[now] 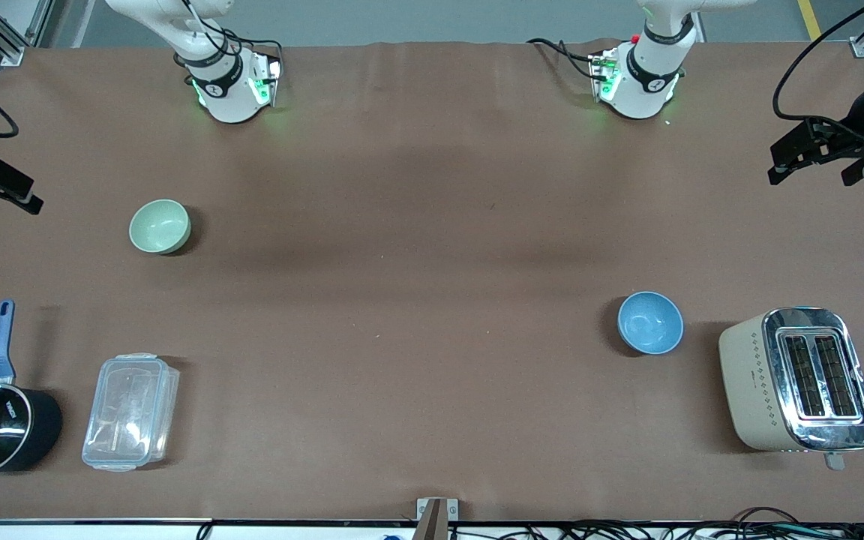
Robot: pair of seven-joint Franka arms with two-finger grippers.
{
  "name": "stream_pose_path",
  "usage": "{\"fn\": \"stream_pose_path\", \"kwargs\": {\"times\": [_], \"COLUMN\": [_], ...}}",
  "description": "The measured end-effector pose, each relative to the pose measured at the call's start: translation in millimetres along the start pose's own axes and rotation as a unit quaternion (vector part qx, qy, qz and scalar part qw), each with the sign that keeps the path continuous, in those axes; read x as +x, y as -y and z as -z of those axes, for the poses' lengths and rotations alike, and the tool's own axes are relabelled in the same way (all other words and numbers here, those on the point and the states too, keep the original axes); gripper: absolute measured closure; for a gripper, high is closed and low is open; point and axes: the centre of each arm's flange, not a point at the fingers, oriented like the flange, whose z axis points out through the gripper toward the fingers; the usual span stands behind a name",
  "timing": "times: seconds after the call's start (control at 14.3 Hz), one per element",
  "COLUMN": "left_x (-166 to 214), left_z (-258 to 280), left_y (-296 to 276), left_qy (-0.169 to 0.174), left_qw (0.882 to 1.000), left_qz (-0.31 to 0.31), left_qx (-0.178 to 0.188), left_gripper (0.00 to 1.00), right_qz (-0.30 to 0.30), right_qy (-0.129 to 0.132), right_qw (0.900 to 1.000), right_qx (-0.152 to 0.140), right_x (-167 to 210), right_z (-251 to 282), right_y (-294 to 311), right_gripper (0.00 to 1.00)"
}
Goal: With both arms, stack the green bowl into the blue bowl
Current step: 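Move the left gripper toward the blue bowl beside the toaster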
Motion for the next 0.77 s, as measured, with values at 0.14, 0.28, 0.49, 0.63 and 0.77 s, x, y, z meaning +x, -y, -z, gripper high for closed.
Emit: {"fn": "stream_pose_path", "kwargs": {"times": [0.14,0.28,0.49,0.63,0.77], "left_x": [0,0,7,25,54], "left_z": [0,0,-15,-53,-107], "left_y": [3,8,14,19,19], "left_qy": [0.0,0.0,0.015,0.04,0.043], "left_qw": [1.0,1.0,1.0,0.999,0.999], "left_qz": [0.003,0.007,0.013,0.016,0.016], "left_qx": [0.0,0.0,0.0,-0.001,-0.004], "left_gripper": [0.0,0.0,0.0,0.0,0.0], "right_qz": [0.002,0.012,0.018,0.019,0.022], "right_qy": [0.0,0.0,0.001,0.003,0.011], "right_qw": [1.0,1.0,1.0,1.0,1.0], "right_qx": [0.0,0.0,0.0,-0.001,-0.011], "right_x": [0,0,0,0,-1], "right_z": [0,0,0,-2,-9], "right_y": [0,1,2,1,-1], "right_gripper": [0.0,0.0,0.0,0.0,0.0]}}
